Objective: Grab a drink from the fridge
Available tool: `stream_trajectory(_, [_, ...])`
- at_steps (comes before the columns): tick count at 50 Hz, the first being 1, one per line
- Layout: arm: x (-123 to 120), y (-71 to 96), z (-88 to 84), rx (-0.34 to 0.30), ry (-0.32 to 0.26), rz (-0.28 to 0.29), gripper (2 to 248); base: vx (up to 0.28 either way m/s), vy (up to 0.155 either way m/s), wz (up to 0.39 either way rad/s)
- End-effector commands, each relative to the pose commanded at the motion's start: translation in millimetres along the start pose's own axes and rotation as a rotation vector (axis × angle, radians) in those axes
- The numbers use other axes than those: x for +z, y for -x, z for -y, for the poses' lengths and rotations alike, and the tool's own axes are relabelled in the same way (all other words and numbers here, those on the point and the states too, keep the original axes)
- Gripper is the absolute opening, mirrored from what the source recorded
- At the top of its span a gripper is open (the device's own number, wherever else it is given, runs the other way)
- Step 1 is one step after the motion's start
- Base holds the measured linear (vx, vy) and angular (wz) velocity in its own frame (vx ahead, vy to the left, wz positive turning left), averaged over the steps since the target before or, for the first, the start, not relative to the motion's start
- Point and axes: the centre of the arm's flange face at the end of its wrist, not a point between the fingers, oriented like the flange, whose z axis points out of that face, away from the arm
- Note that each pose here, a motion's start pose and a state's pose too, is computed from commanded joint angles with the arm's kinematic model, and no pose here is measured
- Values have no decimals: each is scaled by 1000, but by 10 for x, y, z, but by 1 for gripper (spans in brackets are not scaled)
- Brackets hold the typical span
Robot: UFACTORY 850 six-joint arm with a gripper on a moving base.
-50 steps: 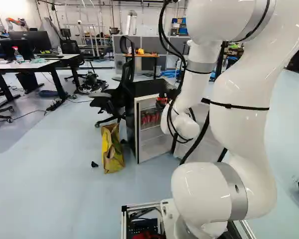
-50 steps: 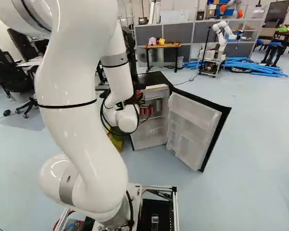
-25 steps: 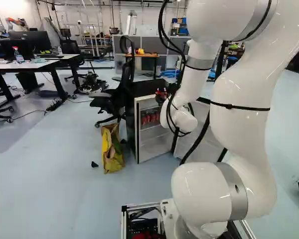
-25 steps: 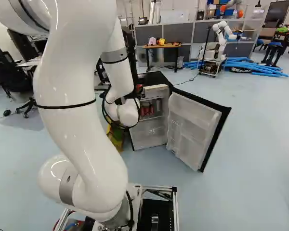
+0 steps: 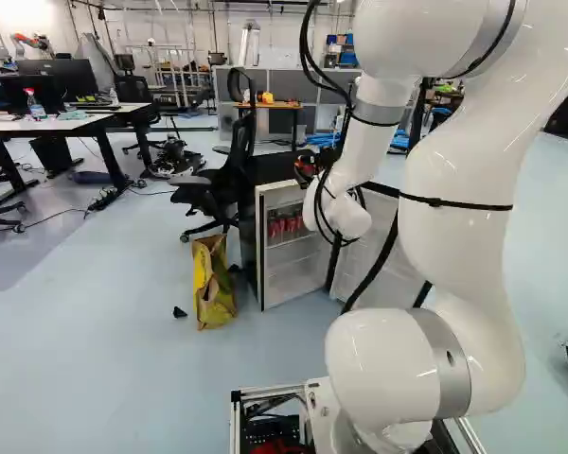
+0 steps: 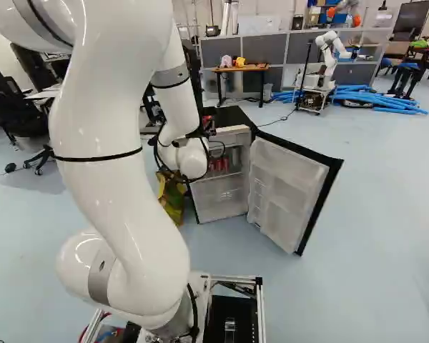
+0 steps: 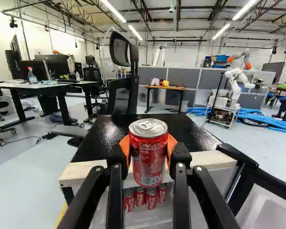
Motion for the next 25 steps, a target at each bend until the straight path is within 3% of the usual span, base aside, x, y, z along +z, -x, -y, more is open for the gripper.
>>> stream_trajectory(25, [360,-126,-49,-16,-4,32,96,0,0,0])
